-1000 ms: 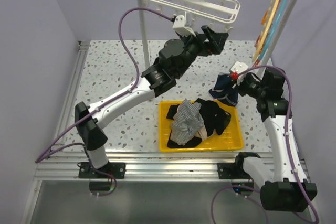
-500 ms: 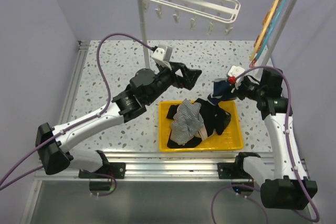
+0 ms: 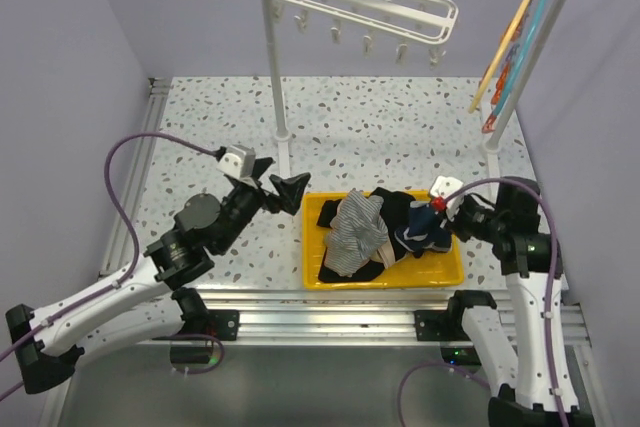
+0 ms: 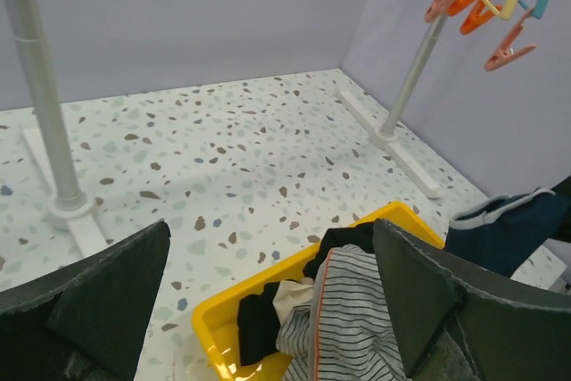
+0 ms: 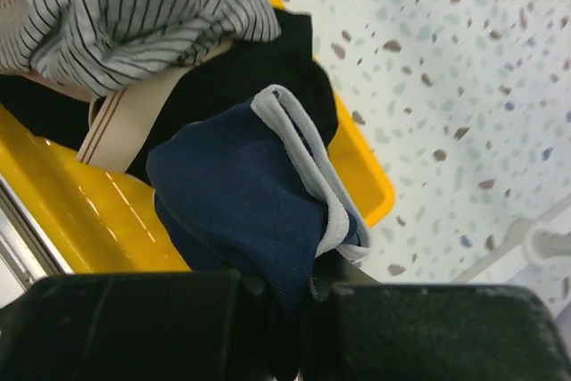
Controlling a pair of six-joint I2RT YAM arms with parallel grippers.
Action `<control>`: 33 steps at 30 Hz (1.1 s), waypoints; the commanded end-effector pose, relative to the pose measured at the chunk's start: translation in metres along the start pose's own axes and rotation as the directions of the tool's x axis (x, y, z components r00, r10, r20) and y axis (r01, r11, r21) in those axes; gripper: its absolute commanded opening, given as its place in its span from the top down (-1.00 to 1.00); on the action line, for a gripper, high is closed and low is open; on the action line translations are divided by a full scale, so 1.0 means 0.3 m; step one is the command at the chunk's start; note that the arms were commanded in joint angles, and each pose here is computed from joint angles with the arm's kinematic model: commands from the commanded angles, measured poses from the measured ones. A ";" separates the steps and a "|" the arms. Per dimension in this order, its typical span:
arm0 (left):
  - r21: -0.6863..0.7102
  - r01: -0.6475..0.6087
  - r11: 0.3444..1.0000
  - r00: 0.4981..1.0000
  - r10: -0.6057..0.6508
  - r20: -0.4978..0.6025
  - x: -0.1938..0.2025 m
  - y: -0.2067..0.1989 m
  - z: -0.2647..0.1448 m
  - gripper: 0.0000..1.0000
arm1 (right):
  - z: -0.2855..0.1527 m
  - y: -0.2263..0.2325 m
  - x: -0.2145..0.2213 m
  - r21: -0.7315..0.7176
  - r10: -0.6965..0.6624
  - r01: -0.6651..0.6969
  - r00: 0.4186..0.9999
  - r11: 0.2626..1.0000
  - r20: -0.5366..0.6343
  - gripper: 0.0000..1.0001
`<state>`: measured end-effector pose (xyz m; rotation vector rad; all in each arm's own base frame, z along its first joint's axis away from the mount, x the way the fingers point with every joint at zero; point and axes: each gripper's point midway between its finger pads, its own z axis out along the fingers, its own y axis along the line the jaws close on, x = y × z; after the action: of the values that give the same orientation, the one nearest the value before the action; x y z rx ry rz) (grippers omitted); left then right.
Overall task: Remove the underwear clipped to the hanger
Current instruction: Place the underwear in the bin.
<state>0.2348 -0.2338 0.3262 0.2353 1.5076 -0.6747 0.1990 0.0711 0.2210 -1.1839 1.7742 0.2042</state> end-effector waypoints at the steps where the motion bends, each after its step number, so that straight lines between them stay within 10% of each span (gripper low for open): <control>1: -0.133 -0.043 0.990 0.999 0.042 -0.008 0.018 0.106 -0.054 -1.00 | 0.032 0.032 0.153 0.031 0.077 -0.074 0.989 0.997 -0.128 1.00; 14: -0.311 0.000 0.950 0.992 -0.038 -0.116 0.152 0.228 -0.134 -1.00 | 0.124 0.203 0.486 -0.243 -0.068 -0.022 0.932 0.970 -0.356 0.89; 24: -0.410 0.055 0.910 0.979 -0.129 -0.156 0.190 0.274 -0.189 -1.00 | 0.060 0.072 0.365 -0.076 0.013 -0.043 0.933 0.996 -0.360 -0.88; 33: -0.482 0.012 0.876 0.985 -0.095 -0.147 0.119 0.319 -0.228 -1.00 | -0.054 -0.052 0.137 0.184 0.161 -0.124 0.966 0.975 -0.204 -0.97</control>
<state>0.2255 -0.1443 0.2408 -0.0728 1.8357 -0.3462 0.1983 0.0298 0.1881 -1.1608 1.9760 -0.0082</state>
